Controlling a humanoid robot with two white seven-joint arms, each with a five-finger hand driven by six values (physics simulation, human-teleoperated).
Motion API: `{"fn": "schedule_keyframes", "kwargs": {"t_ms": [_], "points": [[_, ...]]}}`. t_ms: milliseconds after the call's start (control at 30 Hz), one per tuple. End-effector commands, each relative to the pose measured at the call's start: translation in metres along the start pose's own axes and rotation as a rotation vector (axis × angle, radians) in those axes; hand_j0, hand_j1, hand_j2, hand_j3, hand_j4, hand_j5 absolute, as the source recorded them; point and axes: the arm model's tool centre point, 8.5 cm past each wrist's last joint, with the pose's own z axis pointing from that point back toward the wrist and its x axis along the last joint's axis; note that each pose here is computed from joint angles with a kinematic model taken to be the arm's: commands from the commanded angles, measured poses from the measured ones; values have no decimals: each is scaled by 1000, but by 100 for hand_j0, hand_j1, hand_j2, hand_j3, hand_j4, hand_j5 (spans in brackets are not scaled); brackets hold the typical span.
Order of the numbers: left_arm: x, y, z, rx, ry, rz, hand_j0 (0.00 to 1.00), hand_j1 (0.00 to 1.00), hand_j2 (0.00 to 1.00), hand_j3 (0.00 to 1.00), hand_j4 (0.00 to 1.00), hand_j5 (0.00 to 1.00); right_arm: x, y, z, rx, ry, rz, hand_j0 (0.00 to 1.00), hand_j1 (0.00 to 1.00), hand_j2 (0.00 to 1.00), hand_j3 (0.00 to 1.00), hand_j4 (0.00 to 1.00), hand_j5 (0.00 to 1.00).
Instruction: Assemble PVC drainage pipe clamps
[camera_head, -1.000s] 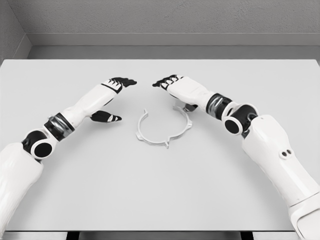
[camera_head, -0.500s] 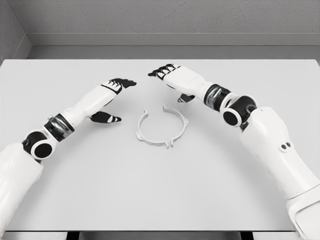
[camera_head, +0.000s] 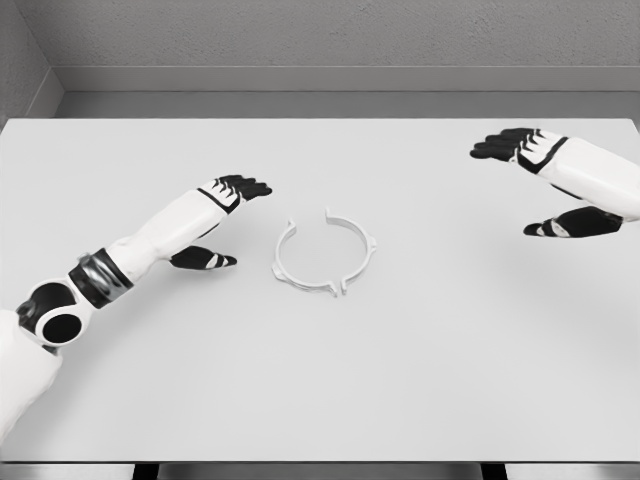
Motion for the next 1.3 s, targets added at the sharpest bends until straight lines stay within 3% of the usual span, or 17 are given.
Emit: {"fn": "schedule_keyframes", "kwargs": {"t_ms": [0, 100, 267, 1267], "points": [[3, 1, 0, 3, -9, 0, 100, 100, 100, 100, 100, 100, 9, -9, -1, -50, -57, -10, 100, 100, 100, 100, 100, 100], [10, -11, -7, -20, -31, 11, 100, 100, 100, 100, 100, 100, -5, 22, -10, -55, -15, -31, 100, 100, 100, 100, 100, 100], [21, -26, -20, -42, -63, 33, 100, 100, 100, 100, 100, 100, -10, 34, -16, -57, 4, -28, 100, 100, 100, 100, 100, 100], [21, -24, -25, -35, -66, 33, 100, 100, 100, 100, 100, 100, -11, 34, -16, -59, 7, -30, 100, 100, 100, 100, 100, 100]]}}
